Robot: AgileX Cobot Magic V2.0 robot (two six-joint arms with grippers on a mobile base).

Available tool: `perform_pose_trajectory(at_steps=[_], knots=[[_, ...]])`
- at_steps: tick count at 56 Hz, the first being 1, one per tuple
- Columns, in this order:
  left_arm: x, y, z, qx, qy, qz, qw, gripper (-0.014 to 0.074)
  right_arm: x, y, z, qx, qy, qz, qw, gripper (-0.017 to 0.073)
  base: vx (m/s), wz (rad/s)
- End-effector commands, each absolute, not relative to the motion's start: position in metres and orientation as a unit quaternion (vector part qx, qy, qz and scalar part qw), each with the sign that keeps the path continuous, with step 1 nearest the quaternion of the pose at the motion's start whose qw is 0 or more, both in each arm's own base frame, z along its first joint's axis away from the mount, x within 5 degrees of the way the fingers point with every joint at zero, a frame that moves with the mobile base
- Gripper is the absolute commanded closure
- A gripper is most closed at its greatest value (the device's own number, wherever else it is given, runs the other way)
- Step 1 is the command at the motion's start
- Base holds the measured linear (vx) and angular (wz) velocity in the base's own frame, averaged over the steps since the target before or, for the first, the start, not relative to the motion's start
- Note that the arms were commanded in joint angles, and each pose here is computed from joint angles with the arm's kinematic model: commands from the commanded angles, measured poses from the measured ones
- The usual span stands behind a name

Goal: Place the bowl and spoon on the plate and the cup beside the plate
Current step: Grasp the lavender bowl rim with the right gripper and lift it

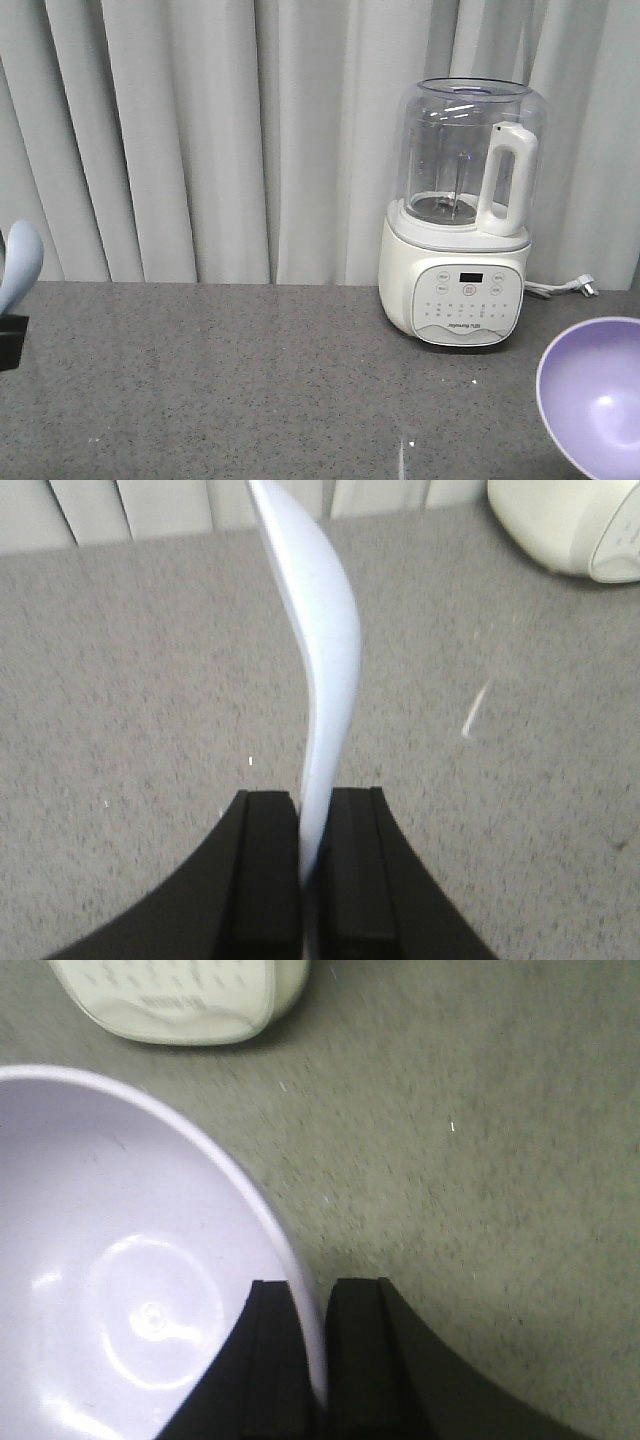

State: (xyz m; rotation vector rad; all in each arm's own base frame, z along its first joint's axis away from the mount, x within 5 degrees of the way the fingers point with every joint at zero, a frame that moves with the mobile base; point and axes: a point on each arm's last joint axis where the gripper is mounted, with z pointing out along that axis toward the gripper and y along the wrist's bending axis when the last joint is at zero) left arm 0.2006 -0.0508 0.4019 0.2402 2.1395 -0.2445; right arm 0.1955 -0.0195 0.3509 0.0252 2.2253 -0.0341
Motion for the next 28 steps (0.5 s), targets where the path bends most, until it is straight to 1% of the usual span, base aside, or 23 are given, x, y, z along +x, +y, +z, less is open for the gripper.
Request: perform_pose_trajectory(at_steps=[1, 9, 17, 23, 28], knots=[[0.188, -0.048, 0.431, 0.088, 0.822, -0.112, 0.551, 0.0595, 0.168, -0.012, 0.391, -0.012, 0.836, -0.019, 0.549, 0.0571, 0.0, 0.0], [0.168, -0.042, 0.439, 0.09, 0.801, -0.104, 0.583, 0.0594, 0.127, -0.003, 0.414, -0.025, 0.79, -0.007, 0.612, 0.0571, 0.0, 0.0], [0.141, -0.035, 0.425, 0.084, 0.779, -0.102, 0.613, 0.0594, 0.093, 0.004, 0.427, -0.033, 0.749, 0.004, 0.661, 0.0571, 0.0, 0.0], [0.122, -0.032, 0.419, 0.077, 0.761, -0.114, 0.633, 0.0594, 0.08, 0.006, 0.431, -0.04, 0.734, 0.0, 0.678, 0.0571, 0.0, 0.0], [0.111, -0.029, 0.419, 0.075, 0.742, -0.113, 0.656, 0.0594, 0.078, 0.006, 0.432, -0.039, 0.729, -0.001, 0.683, 0.0571, 0.0, 0.0]])
